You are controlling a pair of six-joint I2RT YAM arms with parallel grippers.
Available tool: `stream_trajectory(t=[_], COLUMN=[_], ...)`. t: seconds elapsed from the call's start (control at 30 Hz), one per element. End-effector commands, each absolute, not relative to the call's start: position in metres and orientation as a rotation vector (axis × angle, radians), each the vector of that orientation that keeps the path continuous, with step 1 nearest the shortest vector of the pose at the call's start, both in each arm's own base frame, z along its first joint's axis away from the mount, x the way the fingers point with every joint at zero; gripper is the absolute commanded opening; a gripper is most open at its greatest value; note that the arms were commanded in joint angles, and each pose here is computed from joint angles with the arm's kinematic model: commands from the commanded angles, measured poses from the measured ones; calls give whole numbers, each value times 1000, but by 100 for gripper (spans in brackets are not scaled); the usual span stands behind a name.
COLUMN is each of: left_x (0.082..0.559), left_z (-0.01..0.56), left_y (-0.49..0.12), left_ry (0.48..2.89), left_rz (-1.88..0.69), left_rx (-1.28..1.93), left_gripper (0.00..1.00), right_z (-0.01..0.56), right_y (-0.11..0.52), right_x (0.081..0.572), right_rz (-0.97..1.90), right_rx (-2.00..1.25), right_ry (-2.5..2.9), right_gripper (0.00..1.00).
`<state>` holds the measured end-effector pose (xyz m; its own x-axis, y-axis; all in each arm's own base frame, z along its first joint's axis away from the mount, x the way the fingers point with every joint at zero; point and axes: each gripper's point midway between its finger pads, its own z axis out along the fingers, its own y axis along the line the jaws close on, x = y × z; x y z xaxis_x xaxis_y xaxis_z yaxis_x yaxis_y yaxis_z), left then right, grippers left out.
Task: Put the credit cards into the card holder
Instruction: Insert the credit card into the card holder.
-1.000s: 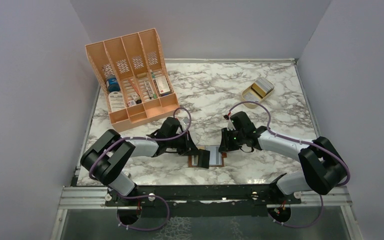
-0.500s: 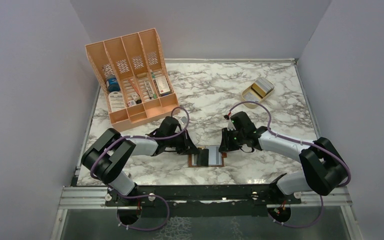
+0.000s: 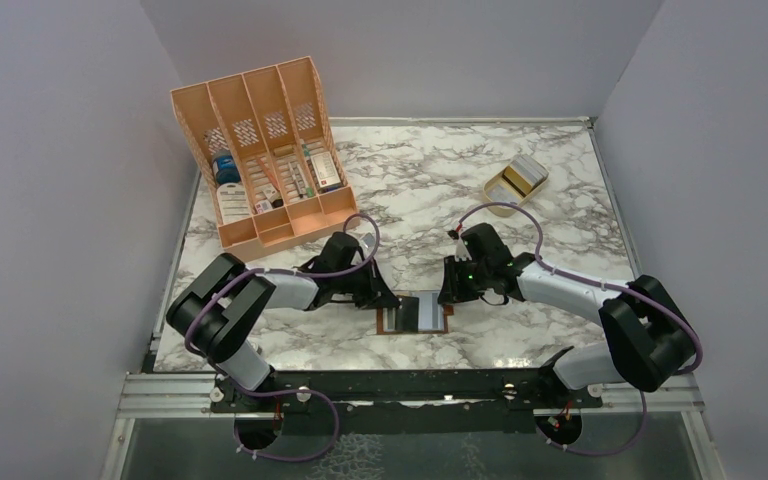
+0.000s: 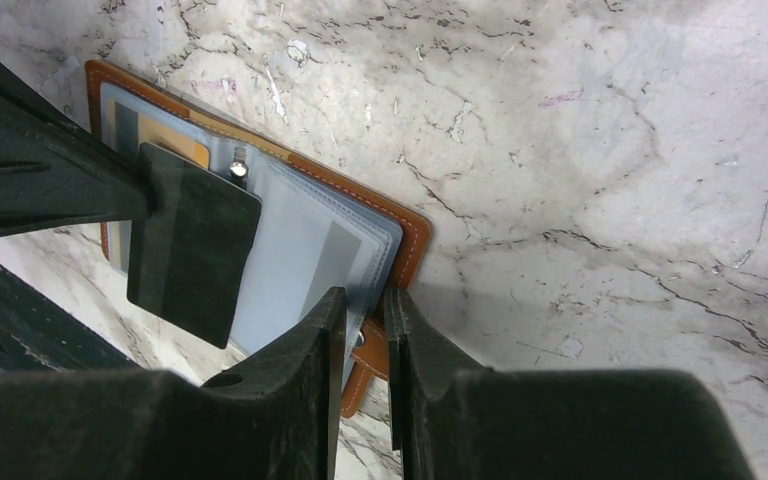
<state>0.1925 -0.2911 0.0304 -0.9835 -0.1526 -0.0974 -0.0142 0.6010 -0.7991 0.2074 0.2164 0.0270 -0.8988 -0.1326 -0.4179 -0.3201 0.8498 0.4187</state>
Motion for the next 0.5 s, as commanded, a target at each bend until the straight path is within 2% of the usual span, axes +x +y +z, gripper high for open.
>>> stream_trajectory(t=[0.0, 0.47], left_x=[201, 205], left_z=[31, 29], left_y=[-294, -301], left_ry=[2647, 2651], left_rz=[-1315, -1312], left_rx=[-128, -138], left_gripper=[0, 0], right_z=[30, 40], right_y=[220, 229], right_x=[205, 204], right_rz=[717, 794], right_rx=[-347, -318], right_ry=[2628, 2613], right_gripper=[21, 20])
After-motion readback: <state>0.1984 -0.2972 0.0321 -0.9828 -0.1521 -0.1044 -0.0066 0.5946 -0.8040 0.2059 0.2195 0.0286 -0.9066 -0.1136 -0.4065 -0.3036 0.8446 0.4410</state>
